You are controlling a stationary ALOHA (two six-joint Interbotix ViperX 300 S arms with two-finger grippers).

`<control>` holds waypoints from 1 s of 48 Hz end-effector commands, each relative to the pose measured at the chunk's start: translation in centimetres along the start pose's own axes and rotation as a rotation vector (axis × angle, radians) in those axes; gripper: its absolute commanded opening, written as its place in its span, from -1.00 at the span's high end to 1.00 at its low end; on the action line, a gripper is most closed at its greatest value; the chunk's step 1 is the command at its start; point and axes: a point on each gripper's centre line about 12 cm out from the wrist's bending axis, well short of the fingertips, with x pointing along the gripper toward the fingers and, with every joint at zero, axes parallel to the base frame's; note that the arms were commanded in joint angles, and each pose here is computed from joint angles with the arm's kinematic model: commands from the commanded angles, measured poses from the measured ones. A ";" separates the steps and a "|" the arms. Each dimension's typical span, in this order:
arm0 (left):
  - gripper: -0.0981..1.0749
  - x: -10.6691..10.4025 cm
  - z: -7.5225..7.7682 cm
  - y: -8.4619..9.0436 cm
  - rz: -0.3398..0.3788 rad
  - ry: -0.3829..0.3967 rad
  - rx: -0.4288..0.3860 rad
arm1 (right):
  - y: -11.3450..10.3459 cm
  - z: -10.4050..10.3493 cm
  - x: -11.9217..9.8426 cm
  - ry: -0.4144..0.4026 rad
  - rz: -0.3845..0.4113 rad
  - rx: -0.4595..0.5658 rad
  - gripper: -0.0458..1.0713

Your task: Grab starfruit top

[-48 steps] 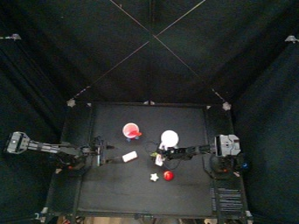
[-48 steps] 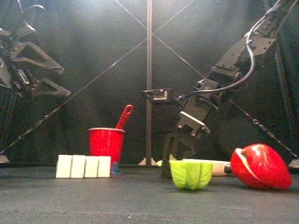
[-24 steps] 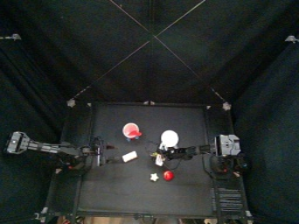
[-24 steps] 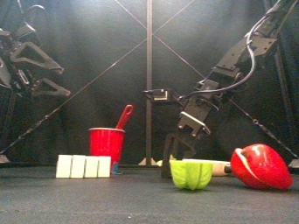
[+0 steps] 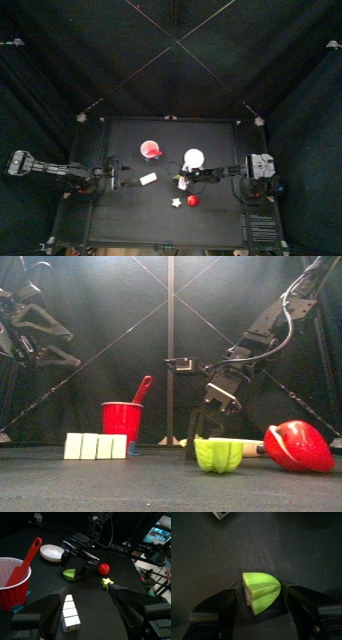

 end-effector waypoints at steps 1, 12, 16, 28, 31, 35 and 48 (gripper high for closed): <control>-0.86 0.2 0.4 -0.1 -0.003 -0.015 0.001 | -0.1 0.6 -0.5 -0.020 0.000 0.009 -0.42; -0.86 0.2 0.4 -0.2 -0.004 -0.015 0.001 | 0.2 1.6 -3.4 -0.071 -0.009 0.018 -0.31; -0.86 0.2 0.4 -0.2 -0.005 -0.015 0.002 | 0.4 1.8 -5.2 -0.089 -0.024 0.031 -0.31; -0.86 0.2 0.5 -0.1 -0.004 -0.016 0.002 | 1.1 1.3 -9.5 -0.125 -0.056 0.036 -0.31; -0.86 0.2 0.5 -0.1 -0.004 -0.016 0.002 | 0.9 0.8 -9.8 -0.119 -0.066 0.046 -0.31; -0.86 0.2 0.4 -0.1 -0.001 -0.015 0.000 | 0.7 0.5 -9.8 -0.111 -0.074 0.063 -0.31; -0.86 0.2 0.5 -0.1 -0.002 -0.017 0.002 | 0.5 0.1 -9.4 -0.091 -0.089 0.069 -0.32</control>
